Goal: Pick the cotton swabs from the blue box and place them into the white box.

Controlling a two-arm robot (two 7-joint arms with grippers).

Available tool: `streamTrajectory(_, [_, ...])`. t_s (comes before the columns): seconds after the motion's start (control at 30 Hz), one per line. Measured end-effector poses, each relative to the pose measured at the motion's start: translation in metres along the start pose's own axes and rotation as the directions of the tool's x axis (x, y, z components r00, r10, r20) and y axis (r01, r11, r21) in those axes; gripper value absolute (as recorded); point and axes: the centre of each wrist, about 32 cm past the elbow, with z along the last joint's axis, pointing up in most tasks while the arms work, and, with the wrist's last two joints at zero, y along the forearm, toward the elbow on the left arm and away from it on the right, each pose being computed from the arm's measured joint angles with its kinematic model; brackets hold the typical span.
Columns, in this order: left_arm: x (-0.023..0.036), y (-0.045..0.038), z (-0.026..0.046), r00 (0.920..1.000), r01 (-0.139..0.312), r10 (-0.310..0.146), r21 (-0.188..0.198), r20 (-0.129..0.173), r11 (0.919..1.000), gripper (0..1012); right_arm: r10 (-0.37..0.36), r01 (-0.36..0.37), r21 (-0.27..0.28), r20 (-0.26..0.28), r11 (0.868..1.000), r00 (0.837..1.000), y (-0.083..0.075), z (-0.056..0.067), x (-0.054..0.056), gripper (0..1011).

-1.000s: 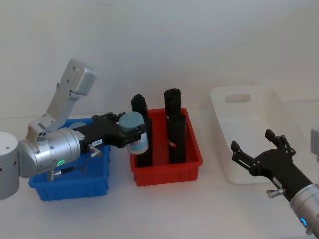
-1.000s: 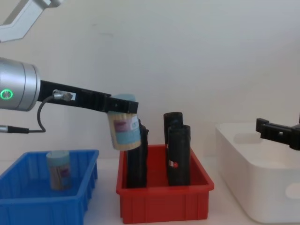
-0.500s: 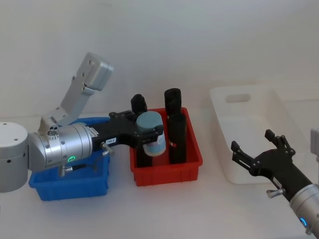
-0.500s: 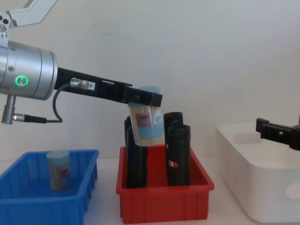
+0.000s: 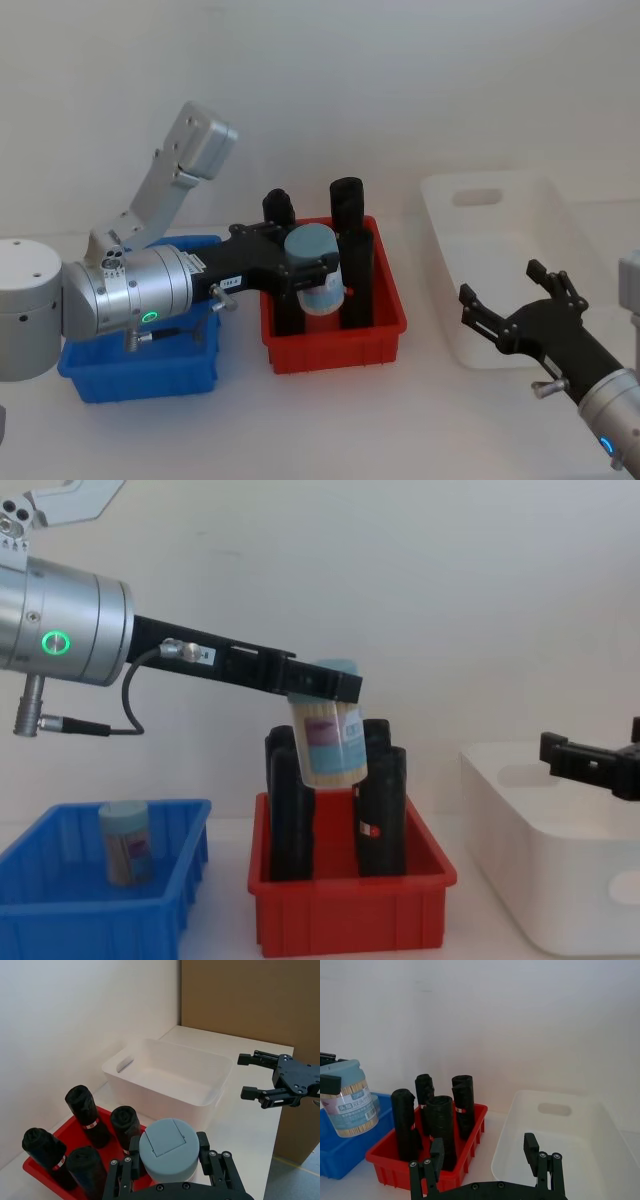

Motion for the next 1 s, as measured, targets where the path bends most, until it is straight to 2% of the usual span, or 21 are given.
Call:
streamTrajectory(0.3, [-0.0003, -0.0005, 0.0010, 1.0000, 0.007, -0.007, 0.000, 0.002, 1.0000, 673, 0.084, -0.084, -0.001, 0.028, 0.996, 0.996, 0.008, 0.006, -0.003, 1002])
streamTrajectory(0.53, [-0.0007, -0.0008, 0.0015, 0.9999, 0.011, -0.011, 0.000, 0.002, 0.9999, 673, 0.168, -0.168, -0.006, 0.053, 0.986, 0.984, 0.018, 0.012, -0.007, 1001])
streamTrajectory(0.77, [-0.0009, -0.0010, 0.0018, 0.9999, 0.013, -0.013, 0.000, 0.002, 0.9999, 673, 0.267, -0.267, -0.013, 0.080, 0.964, 0.960, 0.033, 0.020, -0.012, 1002])
streamTrajectory(1.0, [-0.0008, -0.0010, 0.0020, 0.9999, 0.014, -0.014, 0.000, 0.003, 0.9999, 673, 0.361, -0.359, -0.035, 0.107, 0.933, 0.927, 0.050, 0.029, -0.019, 1001])
